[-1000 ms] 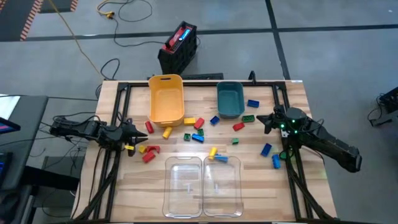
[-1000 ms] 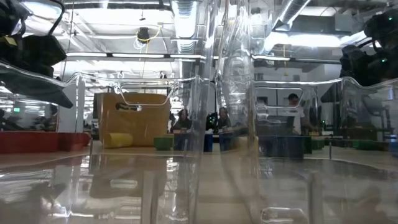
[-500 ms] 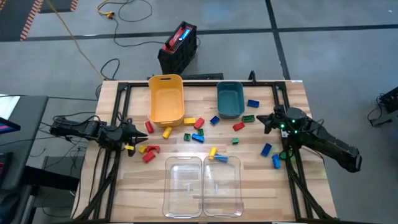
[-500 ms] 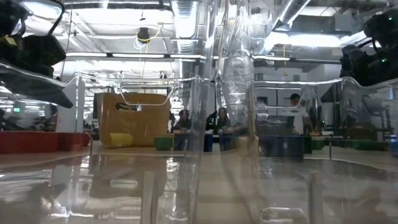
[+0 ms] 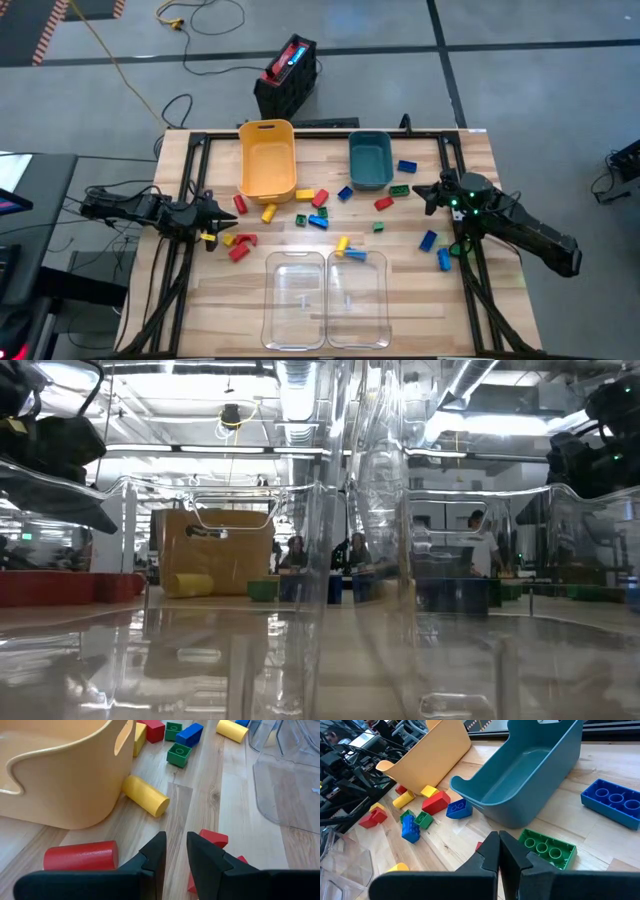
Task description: Sort blocks
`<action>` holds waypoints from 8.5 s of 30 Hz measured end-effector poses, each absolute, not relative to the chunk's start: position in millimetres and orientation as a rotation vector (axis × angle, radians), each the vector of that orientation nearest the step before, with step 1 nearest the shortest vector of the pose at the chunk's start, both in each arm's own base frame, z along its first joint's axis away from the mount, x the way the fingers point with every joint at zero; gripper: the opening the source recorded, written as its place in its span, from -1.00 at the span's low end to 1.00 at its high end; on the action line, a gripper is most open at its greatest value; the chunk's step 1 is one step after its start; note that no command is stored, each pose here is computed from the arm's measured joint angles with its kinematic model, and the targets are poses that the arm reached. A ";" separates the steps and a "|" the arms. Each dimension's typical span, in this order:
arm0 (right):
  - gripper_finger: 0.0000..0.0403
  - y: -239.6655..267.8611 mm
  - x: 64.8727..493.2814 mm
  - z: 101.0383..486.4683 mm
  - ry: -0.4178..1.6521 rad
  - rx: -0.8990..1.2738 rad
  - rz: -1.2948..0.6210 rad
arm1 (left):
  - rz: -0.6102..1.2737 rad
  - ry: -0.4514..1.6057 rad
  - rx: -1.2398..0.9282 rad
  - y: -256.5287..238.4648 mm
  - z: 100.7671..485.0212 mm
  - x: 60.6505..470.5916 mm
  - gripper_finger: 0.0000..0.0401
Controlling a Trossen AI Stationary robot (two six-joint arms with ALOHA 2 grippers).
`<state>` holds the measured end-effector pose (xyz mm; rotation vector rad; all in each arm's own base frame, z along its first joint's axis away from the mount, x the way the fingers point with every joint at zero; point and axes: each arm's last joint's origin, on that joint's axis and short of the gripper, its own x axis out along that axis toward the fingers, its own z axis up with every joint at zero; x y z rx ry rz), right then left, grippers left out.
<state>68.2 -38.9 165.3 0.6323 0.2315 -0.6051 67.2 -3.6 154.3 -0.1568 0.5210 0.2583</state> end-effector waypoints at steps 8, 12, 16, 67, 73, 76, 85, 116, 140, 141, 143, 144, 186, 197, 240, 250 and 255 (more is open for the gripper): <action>-0.86 -39.1 68.3 165.7 0.227 0.632 -0.606 | 0.273 0.517 -0.155 -3.2 154.3 67.2 -0.64; -0.86 -39.6 69.3 168.6 0.195 0.624 -0.599 | 0.253 0.521 -0.158 -3.7 154.4 67.4 -0.64; -0.86 -40.0 69.7 169.8 0.171 0.652 -0.601 | 0.237 0.526 -0.137 -4.0 154.4 67.4 -0.64; -0.86 -33.5 82.0 199.7 -0.047 0.442 -0.370 | 0.481 0.011 -0.342 1.2 195.9 80.4 -0.64; -0.86 -32.2 96.5 196.5 0.026 0.416 -0.357 | 0.495 0.032 -0.231 1.7 196.5 80.0 -0.64; -0.86 -32.2 103.3 196.6 0.037 0.387 -0.365 | 0.495 0.042 -0.203 1.7 196.3 80.0 -0.64; -0.86 -34.6 116.8 194.4 0.064 0.364 -0.372 | 0.480 0.128 -0.173 1.6 191.0 77.9 -0.64; 0.03 -30.4 135.6 206.9 0.076 0.159 -0.336 | 0.375 1.338 -0.067 -72.3 218.9 195.3 -0.33; 0.04 -12.6 137.6 203.9 0.116 0.117 -0.276 | 0.571 1.183 -0.170 -110.5 175.4 160.3 0.25; 0.04 -12.6 137.6 203.8 0.117 0.117 -0.276 | 0.570 1.180 -0.170 -110.1 173.3 159.9 0.25; 0.04 -12.6 137.6 203.6 0.119 0.117 -0.276 | 0.556 1.149 -0.192 -110.3 168.1 160.6 0.25; 0.04 -12.5 137.6 203.7 0.119 0.117 -0.275 | 0.547 1.136 -0.208 -110.5 164.6 160.8 0.25; 0.03 -12.3 137.7 204.3 0.113 0.122 -0.263 | 0.458 1.167 -0.288 -81.0 138.8 181.8 -0.38; 0.03 -12.4 137.9 203.8 0.113 0.145 -0.264 | 0.558 1.098 -0.244 -72.4 191.2 172.3 -0.38; 0.03 -40.7 163.4 185.1 0.200 0.097 -0.292 | 0.706 1.034 -0.380 203.3 221.1 211.8 -0.38; 0.03 -39.0 162.1 186.9 0.192 0.094 -0.276 | 0.663 1.186 -0.405 238.1 205.4 242.2 -0.22; 0.03 -38.3 158.7 193.6 0.192 0.076 -0.274 | 0.635 1.240 -0.416 237.9 194.2 244.6 -0.24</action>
